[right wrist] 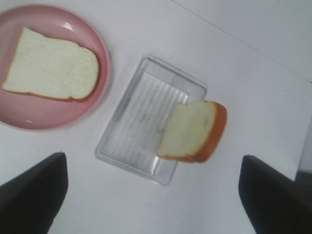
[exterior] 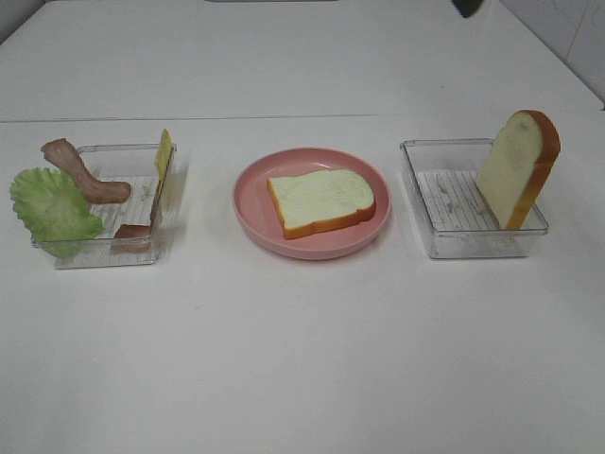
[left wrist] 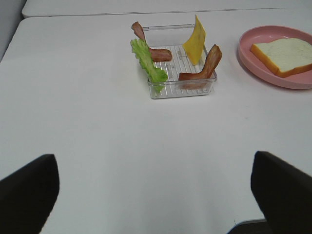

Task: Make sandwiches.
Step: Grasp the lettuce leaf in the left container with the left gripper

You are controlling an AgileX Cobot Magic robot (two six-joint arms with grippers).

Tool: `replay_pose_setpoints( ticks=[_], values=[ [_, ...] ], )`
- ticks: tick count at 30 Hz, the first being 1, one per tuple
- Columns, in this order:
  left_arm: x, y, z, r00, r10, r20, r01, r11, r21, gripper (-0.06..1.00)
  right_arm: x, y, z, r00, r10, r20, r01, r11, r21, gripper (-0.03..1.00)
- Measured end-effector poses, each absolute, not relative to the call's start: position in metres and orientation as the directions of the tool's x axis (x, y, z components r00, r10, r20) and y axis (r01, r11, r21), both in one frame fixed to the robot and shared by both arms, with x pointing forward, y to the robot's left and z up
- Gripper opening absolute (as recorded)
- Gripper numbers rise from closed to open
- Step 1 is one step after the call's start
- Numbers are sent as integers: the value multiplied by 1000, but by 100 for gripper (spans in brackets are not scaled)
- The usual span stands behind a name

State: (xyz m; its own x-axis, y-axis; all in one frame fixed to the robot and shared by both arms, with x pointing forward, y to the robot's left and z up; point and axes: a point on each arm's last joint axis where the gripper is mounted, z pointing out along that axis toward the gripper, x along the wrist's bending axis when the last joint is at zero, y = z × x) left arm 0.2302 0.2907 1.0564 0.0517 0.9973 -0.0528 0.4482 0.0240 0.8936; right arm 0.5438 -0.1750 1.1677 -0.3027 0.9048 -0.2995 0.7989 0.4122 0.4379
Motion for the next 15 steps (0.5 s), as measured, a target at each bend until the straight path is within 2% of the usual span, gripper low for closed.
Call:
replay_pose_setpoints(
  ticks=[8,15],
  values=[
    [230,291,1056,52,997,-53,448,24,894,99,494,-205,1157,-242,914,-325,836,366,408,93],
    [230,291,1056,52,997,-53,448,24,894,99,437,-224,1118,-286,930,-232,888,348,300,93]
  ],
)
